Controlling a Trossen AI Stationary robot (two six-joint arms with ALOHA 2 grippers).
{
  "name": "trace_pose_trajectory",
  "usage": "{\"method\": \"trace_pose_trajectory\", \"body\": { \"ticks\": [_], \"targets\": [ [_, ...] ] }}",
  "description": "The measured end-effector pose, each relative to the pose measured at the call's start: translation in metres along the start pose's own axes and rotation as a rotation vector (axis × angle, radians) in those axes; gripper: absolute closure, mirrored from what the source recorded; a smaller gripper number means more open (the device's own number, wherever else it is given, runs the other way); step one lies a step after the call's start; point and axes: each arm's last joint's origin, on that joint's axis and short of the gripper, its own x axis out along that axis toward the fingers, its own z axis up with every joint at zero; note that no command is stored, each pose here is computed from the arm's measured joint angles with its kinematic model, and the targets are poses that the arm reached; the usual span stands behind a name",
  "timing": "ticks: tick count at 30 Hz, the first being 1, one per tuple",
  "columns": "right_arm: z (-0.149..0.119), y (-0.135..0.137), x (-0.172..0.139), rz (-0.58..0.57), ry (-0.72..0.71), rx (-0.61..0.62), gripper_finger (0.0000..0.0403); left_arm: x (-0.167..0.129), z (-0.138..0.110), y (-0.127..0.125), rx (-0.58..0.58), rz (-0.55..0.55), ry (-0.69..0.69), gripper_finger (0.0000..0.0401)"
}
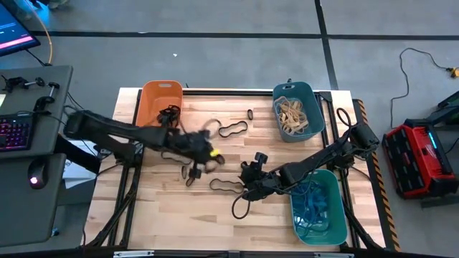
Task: Sort rubber bands into baskets
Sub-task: Put the black rubber band into the orange bin
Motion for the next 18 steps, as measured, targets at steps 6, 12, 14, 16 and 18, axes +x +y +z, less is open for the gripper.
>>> {"method": "trace_pose_trajectory", "body": {
  "ticks": [6, 12, 14, 16, 18],
  "targets": [
    [0.0, 0.0, 0.0, 0.0, 0.0, 0.0, 0.024, -0.06, -0.007, 0.025, -0.168, 0.204, -0.048, 0.04],
    [0.0, 0.0, 0.0, 0.0, 0.0, 0.0, 0.024, -0.104, -0.029, 0.05, -0.289, 0.411, -0.016, 0.0401],
    [0.0, 0.0, 0.0, 0.0, 0.0, 0.0, 0.024, -0.114, -0.04, 0.059, -0.324, 0.496, 0.037, 0.0401],
    [0.0, 0.0, 0.0, 0.0, 0.0, 0.0, 0.024, -0.122, -0.051, 0.067, -0.367, 0.587, 0.104, 0.0401],
    [0.0, 0.0, 0.0, 0.0, 0.0, 0.0, 0.024, -0.128, -0.062, 0.075, -0.409, 0.667, 0.181, 0.0401]
  ]
}}
